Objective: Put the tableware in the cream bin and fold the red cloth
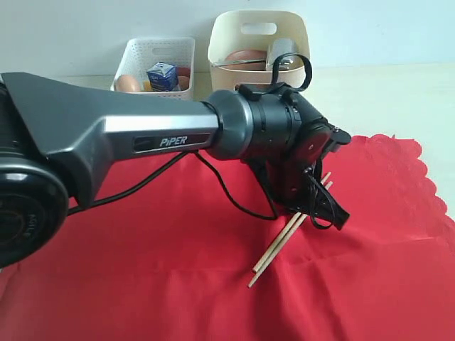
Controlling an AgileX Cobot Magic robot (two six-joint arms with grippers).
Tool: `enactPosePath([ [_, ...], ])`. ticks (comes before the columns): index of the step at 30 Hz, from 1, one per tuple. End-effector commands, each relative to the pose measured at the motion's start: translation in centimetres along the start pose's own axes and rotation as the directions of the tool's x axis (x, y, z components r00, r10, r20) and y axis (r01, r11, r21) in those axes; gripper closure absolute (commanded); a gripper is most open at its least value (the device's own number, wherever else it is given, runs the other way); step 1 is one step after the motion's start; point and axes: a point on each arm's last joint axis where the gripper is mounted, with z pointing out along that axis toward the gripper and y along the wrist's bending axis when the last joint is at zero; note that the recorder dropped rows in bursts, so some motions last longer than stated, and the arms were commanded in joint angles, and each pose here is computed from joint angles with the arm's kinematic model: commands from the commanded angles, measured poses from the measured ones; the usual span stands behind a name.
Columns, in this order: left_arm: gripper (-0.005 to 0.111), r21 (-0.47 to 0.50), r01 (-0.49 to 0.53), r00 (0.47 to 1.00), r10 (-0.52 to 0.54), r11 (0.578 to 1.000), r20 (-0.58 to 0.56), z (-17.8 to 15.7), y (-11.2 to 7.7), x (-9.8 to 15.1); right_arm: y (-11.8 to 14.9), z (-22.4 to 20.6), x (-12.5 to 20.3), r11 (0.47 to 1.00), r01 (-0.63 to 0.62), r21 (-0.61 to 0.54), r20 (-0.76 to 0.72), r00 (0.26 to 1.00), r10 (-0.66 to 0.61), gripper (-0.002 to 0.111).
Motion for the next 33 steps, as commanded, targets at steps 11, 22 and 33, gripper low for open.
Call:
enactPosePath([
  [11,0.103,-0.083,-0.055,0.998,0.058,0.995,0.036,-3.1,1.0,-0.7,0.0,0.0,0.1,1.000,0.009,0.000,0.008,1.000,-0.009,0.108],
  [22,0.039,0.021,-0.076,0.995,0.078,0.997,-0.069,-2.8,-0.5,0.2,0.0,0.0,0.1,1.000,0.009,0.000,0.008,1.000,-0.009,0.108],
  [33,0.106,0.037,-0.119,0.992,0.121,0.992,-0.044,-2.0,-1.4,0.2,0.0,0.0,0.1,1.000,0.009,0.000,0.008,1.000,-0.009,0.108],
])
